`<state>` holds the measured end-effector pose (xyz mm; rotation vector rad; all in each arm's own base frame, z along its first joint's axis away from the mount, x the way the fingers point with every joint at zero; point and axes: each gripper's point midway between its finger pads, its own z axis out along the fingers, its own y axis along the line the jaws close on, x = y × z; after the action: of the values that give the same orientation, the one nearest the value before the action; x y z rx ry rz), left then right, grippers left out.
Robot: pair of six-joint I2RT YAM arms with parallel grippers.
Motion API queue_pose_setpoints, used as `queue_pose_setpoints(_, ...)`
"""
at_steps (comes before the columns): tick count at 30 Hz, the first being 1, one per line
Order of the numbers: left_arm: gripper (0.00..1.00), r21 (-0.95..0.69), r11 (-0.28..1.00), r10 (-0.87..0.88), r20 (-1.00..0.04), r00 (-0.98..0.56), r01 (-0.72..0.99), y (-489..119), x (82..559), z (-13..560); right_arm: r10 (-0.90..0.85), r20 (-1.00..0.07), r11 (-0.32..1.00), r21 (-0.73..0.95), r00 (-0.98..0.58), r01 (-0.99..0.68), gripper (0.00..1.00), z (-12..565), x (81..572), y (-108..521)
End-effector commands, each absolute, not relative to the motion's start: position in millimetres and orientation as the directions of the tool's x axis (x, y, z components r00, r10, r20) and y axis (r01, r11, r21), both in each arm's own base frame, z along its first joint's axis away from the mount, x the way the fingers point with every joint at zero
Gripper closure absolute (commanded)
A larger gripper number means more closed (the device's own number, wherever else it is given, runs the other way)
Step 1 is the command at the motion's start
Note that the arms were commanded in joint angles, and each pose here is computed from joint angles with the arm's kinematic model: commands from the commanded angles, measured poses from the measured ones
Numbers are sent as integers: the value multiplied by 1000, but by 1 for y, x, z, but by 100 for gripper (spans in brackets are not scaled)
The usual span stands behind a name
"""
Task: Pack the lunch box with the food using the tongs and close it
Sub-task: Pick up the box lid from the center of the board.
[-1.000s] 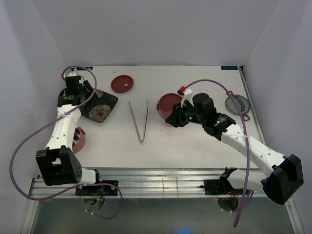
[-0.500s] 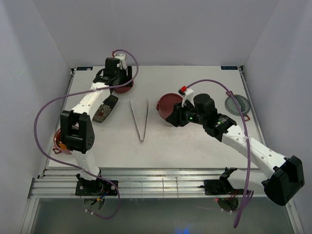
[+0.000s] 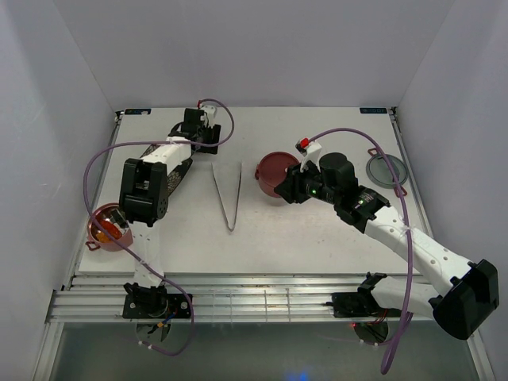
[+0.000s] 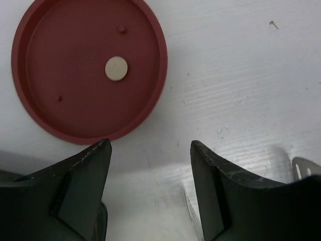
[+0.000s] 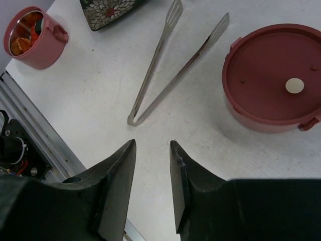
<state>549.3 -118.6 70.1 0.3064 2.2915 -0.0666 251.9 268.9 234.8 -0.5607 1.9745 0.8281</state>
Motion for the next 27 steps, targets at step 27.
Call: queue_pose_setpoints(27,50,143,968,241,-763,-599,207,-109,593,36,-65,-889,706,280,-453,-650,60,237,267,266)
